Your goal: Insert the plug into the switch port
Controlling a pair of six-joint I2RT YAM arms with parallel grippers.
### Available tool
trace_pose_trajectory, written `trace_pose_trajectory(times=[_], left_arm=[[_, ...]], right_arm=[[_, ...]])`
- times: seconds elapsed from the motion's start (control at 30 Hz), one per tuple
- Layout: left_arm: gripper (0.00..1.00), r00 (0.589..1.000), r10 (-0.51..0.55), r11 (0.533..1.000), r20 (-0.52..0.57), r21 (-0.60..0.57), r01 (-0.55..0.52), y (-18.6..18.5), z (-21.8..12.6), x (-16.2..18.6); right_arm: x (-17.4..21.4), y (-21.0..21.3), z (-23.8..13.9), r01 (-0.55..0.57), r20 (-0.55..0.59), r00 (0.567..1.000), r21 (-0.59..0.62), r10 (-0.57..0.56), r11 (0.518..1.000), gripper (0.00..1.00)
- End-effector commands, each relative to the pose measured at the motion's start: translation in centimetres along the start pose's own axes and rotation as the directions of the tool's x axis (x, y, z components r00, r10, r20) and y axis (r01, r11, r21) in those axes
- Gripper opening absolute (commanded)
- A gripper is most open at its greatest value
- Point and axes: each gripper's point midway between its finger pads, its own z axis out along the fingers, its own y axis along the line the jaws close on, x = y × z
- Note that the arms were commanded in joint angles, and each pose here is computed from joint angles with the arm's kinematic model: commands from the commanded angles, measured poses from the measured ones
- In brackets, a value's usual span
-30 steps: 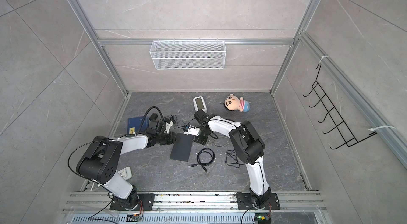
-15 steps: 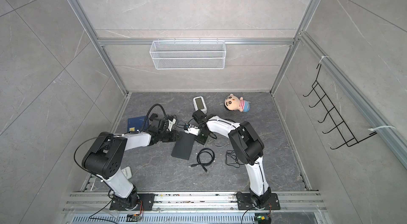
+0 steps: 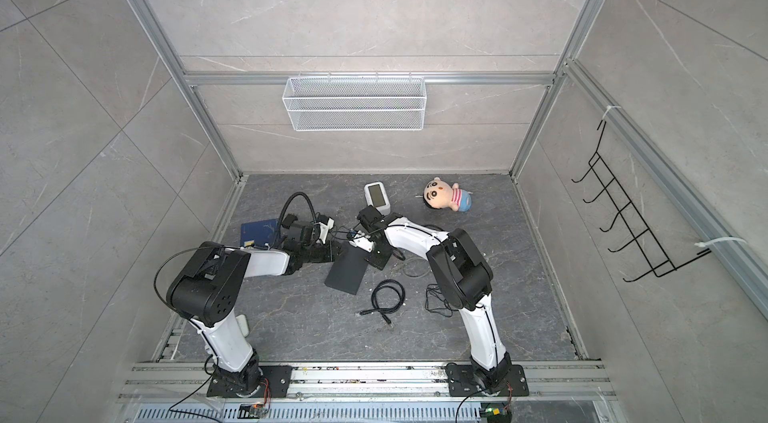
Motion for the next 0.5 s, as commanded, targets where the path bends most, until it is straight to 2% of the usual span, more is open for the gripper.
trace_pose_trajectory(times=[0.0,0.2,0.47], left_arm=[[0.30,0.967,0.002,0.971,-0.255,0.233,0.059,-5.5,1.2,7.6],[0.30,0.965,-0.012,0.969,-0.261,0.234,0.075,-6.0,0.9,8.0],[0.30,0.964,-0.009,0.969,-0.267,0.236,0.074,-7.2,0.6,8.9]], right_arm=[[-14.7,2.7,-4.1,0.112,0.511,0.854,0.001,-0.097,0.994,0.02],[-15.6,2.3,-4.5,0.090,0.544,0.835,0.013,-0.082,0.996,0.03],[-17.7,1.7,-5.0,-0.004,0.635,0.772,-0.023,0.017,1.000,0.05]])
